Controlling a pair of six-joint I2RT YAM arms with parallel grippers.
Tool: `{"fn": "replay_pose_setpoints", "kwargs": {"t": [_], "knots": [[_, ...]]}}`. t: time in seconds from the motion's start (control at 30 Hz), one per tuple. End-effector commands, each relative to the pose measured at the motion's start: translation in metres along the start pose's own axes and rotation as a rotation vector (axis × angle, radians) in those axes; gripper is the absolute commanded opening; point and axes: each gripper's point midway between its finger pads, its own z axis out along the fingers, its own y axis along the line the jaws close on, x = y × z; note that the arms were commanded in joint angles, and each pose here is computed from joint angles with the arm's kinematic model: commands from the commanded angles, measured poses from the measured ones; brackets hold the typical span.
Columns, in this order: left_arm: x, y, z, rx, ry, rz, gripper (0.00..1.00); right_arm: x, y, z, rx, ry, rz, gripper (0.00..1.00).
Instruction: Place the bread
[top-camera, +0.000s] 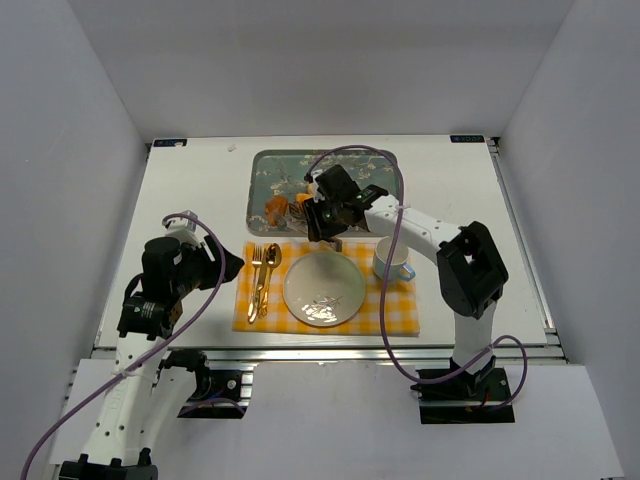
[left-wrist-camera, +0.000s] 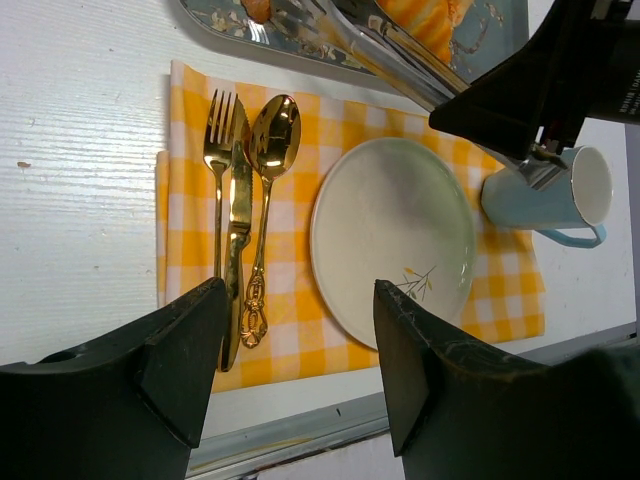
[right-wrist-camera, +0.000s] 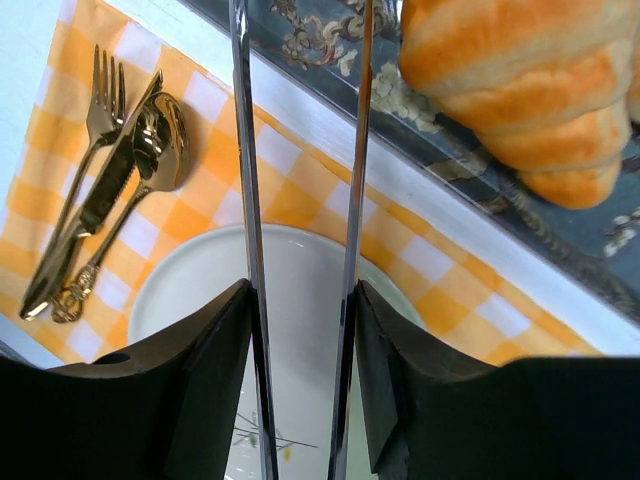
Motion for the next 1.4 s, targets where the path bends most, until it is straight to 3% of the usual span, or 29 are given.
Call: {"fn": "replay_pose_setpoints", "kwargs": {"t": [0.0,0.9,1.23,1.37], "knots": [[-0.011,-0.005,-0.005,0.009,-0.028,0.014,0.70,-0.019,0.010,-0.001,0.003,-0.039,0.109,0.50],[-0.014,-0.004,-0.007,-0.013,-0.015,0.018,0.70,-0.023,0.035,0.016,-0.096,0.028,0.351,0.48],[-0.013,-0.002,-0.008,-0.026,-0.010,0.017,0.70,-0.019,0.034,0.024,-0.099,0.051,0.376,0.37],[-0.013,-0.003,-0.008,-0.024,-0.009,0.015,0.70,-0.017,0.034,0.025,-0.112,0.057,0.375,0.26]]}}
